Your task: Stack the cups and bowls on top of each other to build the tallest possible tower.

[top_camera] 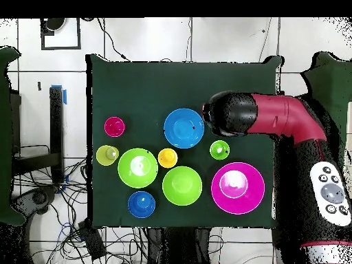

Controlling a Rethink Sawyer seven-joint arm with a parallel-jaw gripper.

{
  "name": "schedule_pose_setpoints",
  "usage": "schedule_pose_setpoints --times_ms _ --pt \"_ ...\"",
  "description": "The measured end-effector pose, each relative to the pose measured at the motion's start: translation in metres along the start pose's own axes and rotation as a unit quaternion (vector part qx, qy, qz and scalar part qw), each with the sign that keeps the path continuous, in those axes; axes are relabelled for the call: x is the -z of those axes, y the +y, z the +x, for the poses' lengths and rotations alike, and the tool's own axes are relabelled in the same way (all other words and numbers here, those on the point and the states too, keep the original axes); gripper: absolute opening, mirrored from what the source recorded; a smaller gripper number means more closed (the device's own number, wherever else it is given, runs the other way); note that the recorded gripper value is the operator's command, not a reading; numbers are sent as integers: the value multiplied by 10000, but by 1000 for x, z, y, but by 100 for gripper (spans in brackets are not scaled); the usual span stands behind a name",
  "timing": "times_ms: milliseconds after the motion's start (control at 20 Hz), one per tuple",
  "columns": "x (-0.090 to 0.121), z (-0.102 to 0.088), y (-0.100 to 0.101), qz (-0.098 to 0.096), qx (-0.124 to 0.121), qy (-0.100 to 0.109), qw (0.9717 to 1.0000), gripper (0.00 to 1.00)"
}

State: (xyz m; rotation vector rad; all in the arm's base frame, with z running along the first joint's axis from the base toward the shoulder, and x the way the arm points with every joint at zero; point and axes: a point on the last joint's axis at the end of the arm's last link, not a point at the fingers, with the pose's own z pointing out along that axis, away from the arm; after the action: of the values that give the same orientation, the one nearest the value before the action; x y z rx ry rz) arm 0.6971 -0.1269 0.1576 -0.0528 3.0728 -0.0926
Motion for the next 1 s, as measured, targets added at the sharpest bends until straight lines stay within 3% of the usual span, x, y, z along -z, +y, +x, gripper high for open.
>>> schedule_pose_setpoints --times_ms 550,1000 --pt "-25 46 14 -126 -287 123 9994 100" --pt "-30 63 22 -162 -417 288 9986 100"
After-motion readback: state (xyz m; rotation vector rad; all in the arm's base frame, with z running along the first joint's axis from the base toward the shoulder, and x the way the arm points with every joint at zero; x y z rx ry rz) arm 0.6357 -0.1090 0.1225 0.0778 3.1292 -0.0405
